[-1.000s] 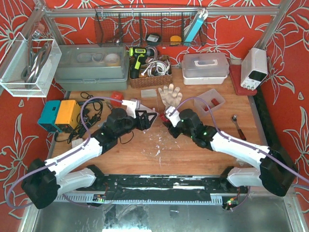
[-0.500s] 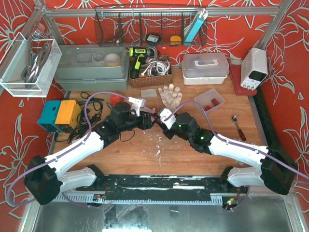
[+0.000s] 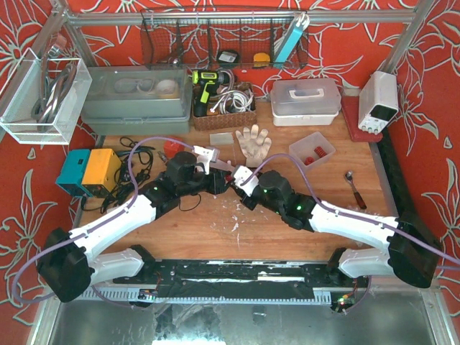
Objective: Install the large spring
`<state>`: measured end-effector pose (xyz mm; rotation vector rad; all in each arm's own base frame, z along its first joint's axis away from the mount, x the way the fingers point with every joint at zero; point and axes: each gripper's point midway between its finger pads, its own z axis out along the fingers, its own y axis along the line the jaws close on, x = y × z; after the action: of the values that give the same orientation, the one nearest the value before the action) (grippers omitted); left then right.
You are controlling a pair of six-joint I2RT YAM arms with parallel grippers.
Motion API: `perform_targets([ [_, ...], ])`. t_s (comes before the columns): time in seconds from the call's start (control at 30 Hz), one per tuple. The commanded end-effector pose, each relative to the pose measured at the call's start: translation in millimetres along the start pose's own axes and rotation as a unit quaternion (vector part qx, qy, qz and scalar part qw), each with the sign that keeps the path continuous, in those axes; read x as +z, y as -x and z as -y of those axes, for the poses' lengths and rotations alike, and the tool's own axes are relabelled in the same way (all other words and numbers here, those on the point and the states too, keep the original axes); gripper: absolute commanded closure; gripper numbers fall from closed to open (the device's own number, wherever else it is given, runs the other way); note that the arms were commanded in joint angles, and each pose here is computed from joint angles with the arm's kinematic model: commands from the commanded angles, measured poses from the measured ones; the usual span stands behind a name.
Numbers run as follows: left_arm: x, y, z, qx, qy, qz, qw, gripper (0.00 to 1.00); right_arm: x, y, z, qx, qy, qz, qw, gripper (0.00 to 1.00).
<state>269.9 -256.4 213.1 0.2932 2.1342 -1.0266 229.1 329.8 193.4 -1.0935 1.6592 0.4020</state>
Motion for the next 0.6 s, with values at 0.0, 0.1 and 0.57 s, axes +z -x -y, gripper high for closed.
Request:
perform_targets([
  [0.0, -0.6, 6.6, 10.4, 0.001, -0.017, 0.004, 1.0, 0.49, 3.1, 8.3, -2.6, -0.015, -0.004, 0.012, 1.0, 1.0],
  [0.1, -1.5, 6.0, 9.9, 0.001, -0.016, 0.005, 1.0, 0.57, 3.8, 7.7, -2.0, -0.019, -0.009, 0.009, 1.0, 1.0],
  [0.57, -3.8, 2.4, 12.4, -0.006, -0.025, 0.002, 1.0, 1.0, 5.9, 5.2, 4.8, -0.008, -0.031, -0.003, 0.999, 1.0],
])
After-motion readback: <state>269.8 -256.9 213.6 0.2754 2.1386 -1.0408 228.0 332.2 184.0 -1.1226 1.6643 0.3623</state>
